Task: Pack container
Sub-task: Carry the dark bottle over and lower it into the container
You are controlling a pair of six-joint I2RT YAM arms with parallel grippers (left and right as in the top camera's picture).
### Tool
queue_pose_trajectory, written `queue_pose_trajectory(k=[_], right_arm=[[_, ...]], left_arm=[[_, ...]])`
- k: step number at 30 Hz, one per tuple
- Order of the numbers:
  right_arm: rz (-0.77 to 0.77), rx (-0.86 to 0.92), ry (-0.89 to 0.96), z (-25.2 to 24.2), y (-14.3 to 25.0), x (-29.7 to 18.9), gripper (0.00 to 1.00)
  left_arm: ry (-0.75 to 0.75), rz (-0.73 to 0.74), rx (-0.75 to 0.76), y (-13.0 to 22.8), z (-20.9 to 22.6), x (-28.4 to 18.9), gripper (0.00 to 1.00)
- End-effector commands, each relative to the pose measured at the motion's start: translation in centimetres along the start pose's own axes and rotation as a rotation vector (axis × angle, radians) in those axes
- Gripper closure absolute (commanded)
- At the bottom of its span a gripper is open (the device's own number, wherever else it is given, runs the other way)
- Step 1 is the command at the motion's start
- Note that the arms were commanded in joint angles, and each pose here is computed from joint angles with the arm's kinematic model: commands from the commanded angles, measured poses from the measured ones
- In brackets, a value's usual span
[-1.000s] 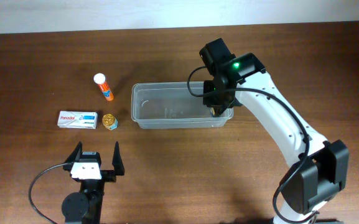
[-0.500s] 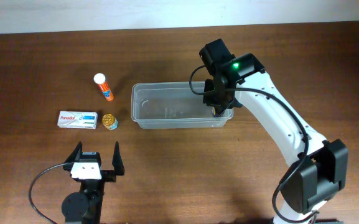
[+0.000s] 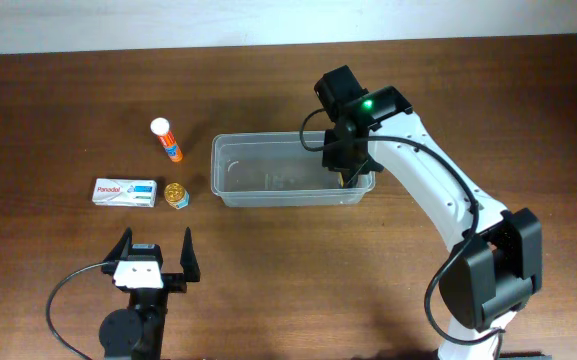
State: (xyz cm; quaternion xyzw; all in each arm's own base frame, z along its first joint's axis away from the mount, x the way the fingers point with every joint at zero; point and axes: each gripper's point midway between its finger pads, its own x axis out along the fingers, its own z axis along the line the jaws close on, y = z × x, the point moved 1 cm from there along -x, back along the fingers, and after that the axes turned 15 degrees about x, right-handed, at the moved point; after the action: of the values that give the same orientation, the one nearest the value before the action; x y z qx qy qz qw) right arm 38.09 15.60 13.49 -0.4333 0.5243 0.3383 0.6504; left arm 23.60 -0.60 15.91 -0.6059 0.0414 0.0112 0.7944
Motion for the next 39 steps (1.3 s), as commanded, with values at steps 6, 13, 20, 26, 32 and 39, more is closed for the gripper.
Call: queue_pose_trajectory(k=[6, 13, 20, 26, 32, 39], right_arm=[[-0.016, -0.022, 0.038, -0.2, -0.1, 1.1, 0.83], [0.014, -0.028, 0.07, -0.3, 0.3, 2.8, 0.83], [0.01, -0.027, 0.068, -0.1, 0.1, 3.1, 0.83], [0.007, -0.026, 0.065, -0.1, 0.1, 3.1, 0.69], [0.006, -0.026, 0.066, -0.1, 0.1, 3.1, 0.68], [0.006, -0.027, 0.066, -0.1, 0.1, 3.1, 0.68]], left_arm=[[-0.009, 0.003, -0.003, 0.3, 0.1, 0.0, 0.0], [-0.009, 0.003, -0.003, 0.3, 0.1, 0.0, 0.0], [-0.009, 0.003, -0.003, 0.3, 0.1, 0.0, 0.0], [-0.009, 0.003, -0.003, 0.3, 0.1, 0.0, 0.0], [-0.009, 0.003, -0.003, 0.3, 0.1, 0.0, 0.0], [-0.009, 0.003, -0.003, 0.3, 0.1, 0.0, 0.0]])
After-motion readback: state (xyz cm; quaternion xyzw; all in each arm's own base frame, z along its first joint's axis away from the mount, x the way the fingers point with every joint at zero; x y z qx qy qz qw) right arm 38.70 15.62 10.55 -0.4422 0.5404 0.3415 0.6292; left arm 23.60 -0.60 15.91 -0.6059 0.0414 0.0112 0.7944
